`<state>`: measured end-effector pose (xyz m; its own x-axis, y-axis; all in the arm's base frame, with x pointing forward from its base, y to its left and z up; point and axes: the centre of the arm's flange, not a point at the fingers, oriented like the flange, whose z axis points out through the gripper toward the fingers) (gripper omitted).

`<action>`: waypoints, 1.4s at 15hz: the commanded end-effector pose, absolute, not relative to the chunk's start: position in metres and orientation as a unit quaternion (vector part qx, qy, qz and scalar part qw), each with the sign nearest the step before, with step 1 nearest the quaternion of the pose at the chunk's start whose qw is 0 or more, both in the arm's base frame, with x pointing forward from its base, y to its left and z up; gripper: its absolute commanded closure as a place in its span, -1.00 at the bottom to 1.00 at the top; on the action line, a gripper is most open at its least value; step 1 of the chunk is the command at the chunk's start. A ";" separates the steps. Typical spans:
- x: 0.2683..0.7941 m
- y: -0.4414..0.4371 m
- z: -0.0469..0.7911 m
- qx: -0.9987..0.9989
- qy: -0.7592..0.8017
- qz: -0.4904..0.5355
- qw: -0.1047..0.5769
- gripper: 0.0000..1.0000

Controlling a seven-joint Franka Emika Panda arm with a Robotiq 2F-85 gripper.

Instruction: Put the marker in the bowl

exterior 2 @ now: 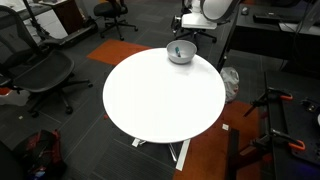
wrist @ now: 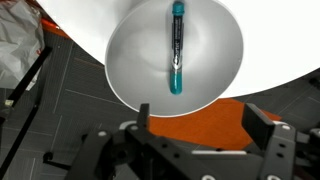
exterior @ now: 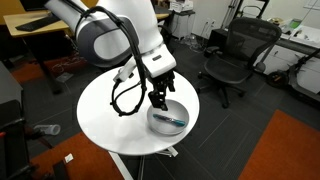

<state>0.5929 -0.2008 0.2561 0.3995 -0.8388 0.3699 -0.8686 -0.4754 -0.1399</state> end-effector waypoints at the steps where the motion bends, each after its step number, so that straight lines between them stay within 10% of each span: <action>1: 0.580 -0.179 0.287 0.844 -0.489 0.220 0.024 -1.00; 21: 0.488 -0.035 0.412 0.941 -0.303 0.143 0.048 -1.00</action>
